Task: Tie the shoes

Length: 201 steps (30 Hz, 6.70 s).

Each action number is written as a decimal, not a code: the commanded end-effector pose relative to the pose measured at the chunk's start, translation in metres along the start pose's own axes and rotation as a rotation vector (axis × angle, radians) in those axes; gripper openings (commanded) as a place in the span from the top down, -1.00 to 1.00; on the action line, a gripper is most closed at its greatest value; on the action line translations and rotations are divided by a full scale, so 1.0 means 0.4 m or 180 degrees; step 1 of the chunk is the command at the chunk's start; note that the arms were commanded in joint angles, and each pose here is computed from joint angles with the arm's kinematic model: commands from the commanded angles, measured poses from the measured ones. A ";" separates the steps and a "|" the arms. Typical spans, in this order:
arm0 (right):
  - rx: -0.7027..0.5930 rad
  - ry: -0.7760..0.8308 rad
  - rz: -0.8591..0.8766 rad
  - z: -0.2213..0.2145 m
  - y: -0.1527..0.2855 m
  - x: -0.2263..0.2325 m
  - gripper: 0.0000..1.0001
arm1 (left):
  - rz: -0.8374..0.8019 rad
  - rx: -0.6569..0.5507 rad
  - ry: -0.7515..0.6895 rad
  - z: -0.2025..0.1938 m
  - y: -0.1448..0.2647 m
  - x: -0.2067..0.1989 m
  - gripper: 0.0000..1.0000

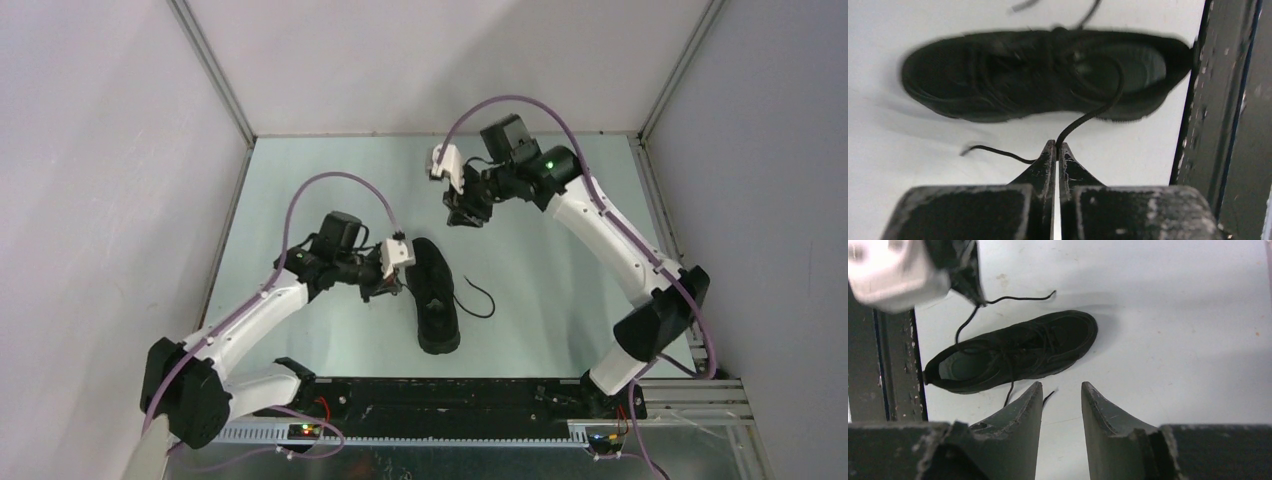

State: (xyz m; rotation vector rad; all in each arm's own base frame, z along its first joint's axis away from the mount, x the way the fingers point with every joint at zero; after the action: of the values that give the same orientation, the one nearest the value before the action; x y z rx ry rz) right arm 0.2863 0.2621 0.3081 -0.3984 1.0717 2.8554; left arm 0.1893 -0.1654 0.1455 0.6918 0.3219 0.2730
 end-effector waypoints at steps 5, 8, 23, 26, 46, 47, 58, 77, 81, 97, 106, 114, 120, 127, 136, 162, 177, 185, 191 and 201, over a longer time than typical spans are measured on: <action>-0.0394 0.0778 0.0325 0.050 -0.090 0.118 0.32 | -0.0150 -0.0744 0.0542 0.157 0.066 0.009 1.00; -0.0400 0.0673 0.0502 0.039 -0.124 0.168 0.32 | -0.0171 -0.0875 0.0656 0.175 0.075 0.019 1.00; -0.0795 -0.0718 0.0788 0.049 -0.209 0.161 0.24 | -0.0386 -0.1063 0.0778 0.193 0.084 0.011 0.99; -0.0766 -0.0820 0.0844 0.040 -0.228 0.165 0.27 | -0.0402 -0.1087 0.0790 0.195 0.086 0.009 0.98; -0.0876 -0.1298 0.0651 0.030 -0.219 0.106 1.00 | -0.0169 -0.1183 0.1045 0.168 0.081 0.027 0.11; -0.0889 -0.1401 0.0575 0.033 -0.217 0.094 1.00 | -0.0135 -0.1252 0.1153 0.167 0.075 0.032 0.10; -0.0838 -0.1848 0.0271 0.034 -0.242 0.051 1.00 | 0.0061 -0.1612 0.1631 0.226 0.047 0.086 0.07; -0.0773 -0.2433 -0.0005 0.004 -0.230 0.019 1.00 | 0.0271 -0.1319 0.1709 0.181 0.016 0.062 0.01; -0.0761 -0.2463 -0.0010 -0.002 -0.233 0.017 1.00 | 0.0503 -0.1229 0.1763 0.193 -0.004 0.086 0.00; -0.0759 -0.2593 -0.0110 -0.035 -0.220 -0.011 1.00 | 0.0952 -0.0662 0.1838 0.169 -0.019 0.064 -0.03; -0.0769 -0.2593 -0.0119 -0.039 -0.219 -0.014 1.00 | 0.0727 -0.0889 0.1950 0.196 -0.034 0.052 -0.06; -0.0791 -0.2588 -0.0150 -0.040 -0.209 -0.022 1.00 | 0.0607 -0.0952 0.1971 0.248 -0.061 0.054 -0.06; -0.0796 -0.2613 -0.0164 -0.048 -0.204 -0.029 1.00 | 0.0576 -0.0903 0.1929 0.244 -0.074 0.047 0.02; -0.0803 -0.2643 -0.0170 -0.055 -0.202 -0.033 1.00 | 0.0652 -0.0813 0.1887 0.212 -0.080 0.050 0.13; -0.0809 -0.2635 -0.0200 -0.060 -0.190 -0.035 1.00 | 0.0727 -0.0640 0.1778 0.192 -0.051 0.038 0.04; -0.0826 -0.2654 -0.0213 -0.070 -0.166 -0.028 1.00 | 0.0663 -0.1114 0.1312 0.291 -0.068 0.100 -0.76; -0.0834 -0.2670 -0.0225 -0.075 -0.163 -0.034 1.00 | 0.0452 -0.0884 0.1492 0.219 -0.109 0.082 -0.10; -0.0833 -0.2663 -0.0237 -0.075 -0.161 -0.034 1.00 | 0.0453 -0.0851 0.1526 0.196 -0.116 0.089 0.25; -0.0826 -0.2679 -0.0232 -0.079 -0.162 -0.035 1.00 | 0.0392 -0.0893 0.1608 0.187 -0.116 0.102 0.37; -0.0846 -0.2689 -0.0215 -0.079 -0.163 -0.037 1.00 | 0.0224 -0.0904 0.1545 0.177 -0.120 0.090 0.39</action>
State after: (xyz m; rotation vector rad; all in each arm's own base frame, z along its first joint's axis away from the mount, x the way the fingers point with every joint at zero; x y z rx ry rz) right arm 0.3129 0.2920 0.2229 0.7791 0.6000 2.5928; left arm 0.2550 -0.2287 0.1581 0.3661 0.7193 0.5716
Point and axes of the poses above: each gripper's point midway between its finger pads, its own y axis back along the fingers, its own x axis along the line the jaws close on, z = x × y, the point moved 5 cm from there along y, back along the fingers, and after that the axes turned 15 degrees about y, right-handed, at the moved point
